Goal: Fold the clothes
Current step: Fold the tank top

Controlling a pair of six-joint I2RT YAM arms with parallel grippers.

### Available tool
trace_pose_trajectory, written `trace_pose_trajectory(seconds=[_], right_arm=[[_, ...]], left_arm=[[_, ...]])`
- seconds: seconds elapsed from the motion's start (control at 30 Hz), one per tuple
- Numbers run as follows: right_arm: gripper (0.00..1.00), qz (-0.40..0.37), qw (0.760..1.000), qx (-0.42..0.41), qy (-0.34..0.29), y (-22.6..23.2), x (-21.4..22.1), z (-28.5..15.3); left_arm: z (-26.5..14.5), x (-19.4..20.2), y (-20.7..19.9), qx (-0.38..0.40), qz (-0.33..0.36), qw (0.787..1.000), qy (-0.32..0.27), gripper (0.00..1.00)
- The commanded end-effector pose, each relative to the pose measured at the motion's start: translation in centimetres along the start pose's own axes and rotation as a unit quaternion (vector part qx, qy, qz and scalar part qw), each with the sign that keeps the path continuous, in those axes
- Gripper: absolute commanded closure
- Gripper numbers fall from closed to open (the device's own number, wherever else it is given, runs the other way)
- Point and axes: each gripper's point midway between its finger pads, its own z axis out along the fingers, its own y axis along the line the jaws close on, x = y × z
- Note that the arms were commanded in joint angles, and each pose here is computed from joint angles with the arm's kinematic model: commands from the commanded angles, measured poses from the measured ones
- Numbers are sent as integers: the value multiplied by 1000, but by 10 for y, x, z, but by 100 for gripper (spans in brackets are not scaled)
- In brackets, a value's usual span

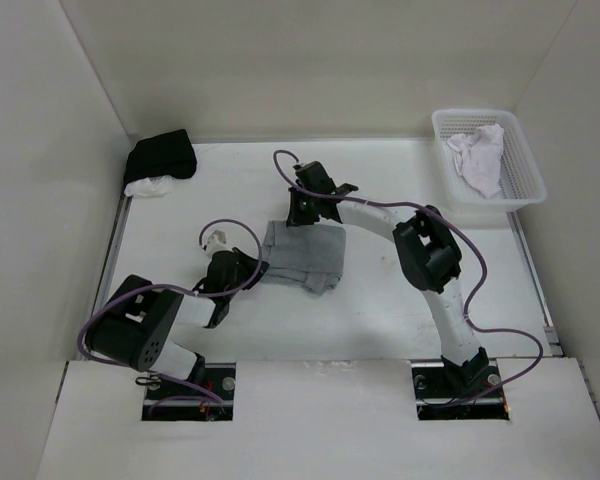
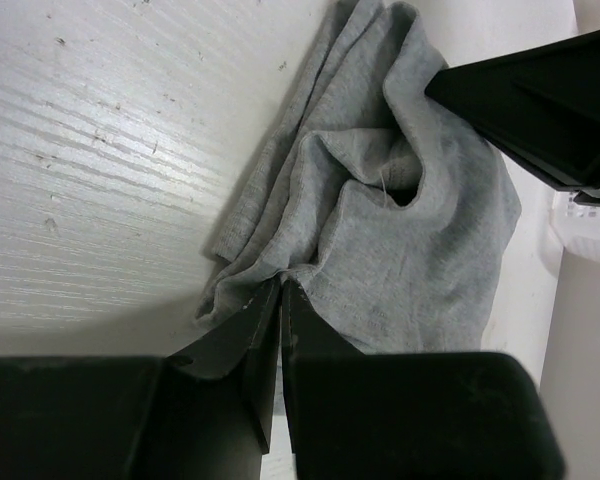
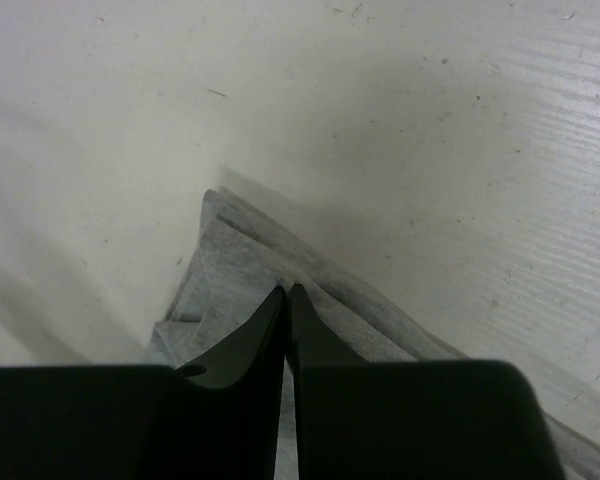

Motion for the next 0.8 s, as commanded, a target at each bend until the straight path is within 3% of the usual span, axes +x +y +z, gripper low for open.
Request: trace_pose_trajectory(seconds=[0.0,0.27,0.63,0.67,0.77], right_arm=[[94,26,999,-15,-37,9,-22,-5],[97,100,990,-12,-101,1,-60,-12],[93,115,989,-7,-90,-4,-52,11],[91,114,989,-9,-91,-3,-52,10],[75,105,988,-28,-105,8,-58,-4]], left_arm=[[-6,-6,-14,33,-6,999,-10,97],[-24,-7,-15,44,-22,999,-15,98],[-29,7,0,20,-50,999,-2,96],[-30,6,3,16,-55,998,-7,95],[-31,-2,7,10,-65,998,-22,87]])
